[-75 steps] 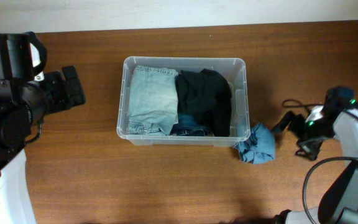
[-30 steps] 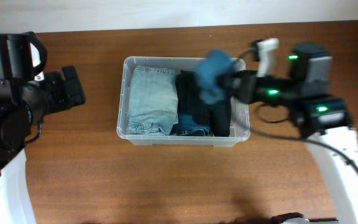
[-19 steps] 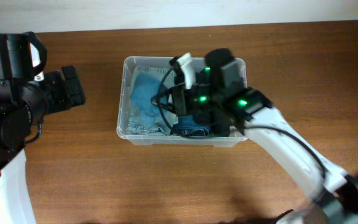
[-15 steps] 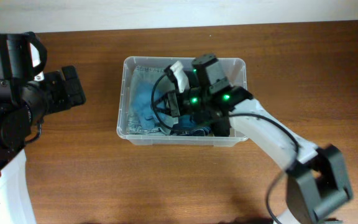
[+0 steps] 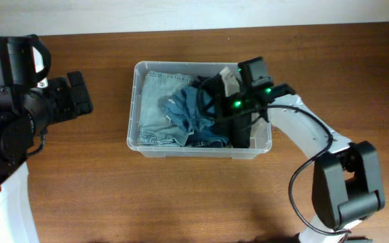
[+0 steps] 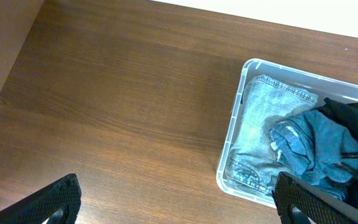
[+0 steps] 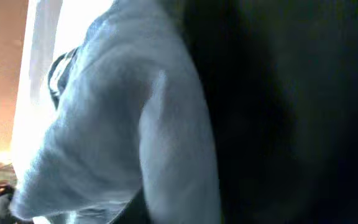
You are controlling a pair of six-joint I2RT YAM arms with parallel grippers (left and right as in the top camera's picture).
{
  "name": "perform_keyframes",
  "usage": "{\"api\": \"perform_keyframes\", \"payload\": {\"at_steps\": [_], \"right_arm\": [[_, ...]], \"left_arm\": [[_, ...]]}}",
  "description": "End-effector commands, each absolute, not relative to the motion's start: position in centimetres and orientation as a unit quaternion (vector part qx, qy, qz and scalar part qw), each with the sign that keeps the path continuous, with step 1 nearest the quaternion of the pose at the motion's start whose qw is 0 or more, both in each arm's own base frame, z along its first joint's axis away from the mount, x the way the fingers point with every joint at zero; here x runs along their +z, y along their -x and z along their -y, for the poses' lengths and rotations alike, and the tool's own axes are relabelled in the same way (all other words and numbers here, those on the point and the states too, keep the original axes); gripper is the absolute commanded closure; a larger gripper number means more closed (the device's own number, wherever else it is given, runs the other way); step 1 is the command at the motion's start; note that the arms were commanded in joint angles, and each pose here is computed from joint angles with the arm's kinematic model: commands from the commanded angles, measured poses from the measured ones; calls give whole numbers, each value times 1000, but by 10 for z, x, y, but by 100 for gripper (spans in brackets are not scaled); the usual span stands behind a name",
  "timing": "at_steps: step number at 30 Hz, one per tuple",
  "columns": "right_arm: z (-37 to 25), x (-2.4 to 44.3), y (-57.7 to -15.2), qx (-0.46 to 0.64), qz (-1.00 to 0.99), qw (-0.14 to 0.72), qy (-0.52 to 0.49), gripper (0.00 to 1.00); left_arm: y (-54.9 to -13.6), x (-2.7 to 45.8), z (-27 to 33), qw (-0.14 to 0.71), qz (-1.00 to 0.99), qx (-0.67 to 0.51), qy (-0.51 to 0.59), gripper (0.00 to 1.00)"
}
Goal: Pack container
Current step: 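Carry the light-blue shirt over the container and lower it inside, then press the light-blue shirt down into the container with the right gripper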
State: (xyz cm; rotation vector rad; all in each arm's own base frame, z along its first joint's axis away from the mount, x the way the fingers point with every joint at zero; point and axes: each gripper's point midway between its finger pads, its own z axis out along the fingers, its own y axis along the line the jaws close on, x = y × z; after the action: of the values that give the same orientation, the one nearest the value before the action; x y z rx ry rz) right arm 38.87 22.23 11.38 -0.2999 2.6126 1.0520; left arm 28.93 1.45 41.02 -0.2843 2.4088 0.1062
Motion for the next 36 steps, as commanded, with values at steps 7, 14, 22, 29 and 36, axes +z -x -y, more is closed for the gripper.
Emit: {"api": "perform_keyframes", "payload": {"at_steps": [7,14,22,29,36], "right_arm": [[-206,147,-398,380,-898,196,107,41],[-220,245,-372,405,-853,286,163,50],[-287,193,-342,382,-874,215,209,96],[-247,158,-405,260,-911,286,144,96],[-177,167,-450,219,-914,335,68,96]], "left_arm": [[-289,413,-17,354,-927,44,117,1],[-289,413,-17,354,-927,44,118,1],[-289,413,-17,354,-927,44,117,0],[-289,413,-17,354,-927,44,118,1],[-289,413,-17,354,-927,44,117,1]]}}
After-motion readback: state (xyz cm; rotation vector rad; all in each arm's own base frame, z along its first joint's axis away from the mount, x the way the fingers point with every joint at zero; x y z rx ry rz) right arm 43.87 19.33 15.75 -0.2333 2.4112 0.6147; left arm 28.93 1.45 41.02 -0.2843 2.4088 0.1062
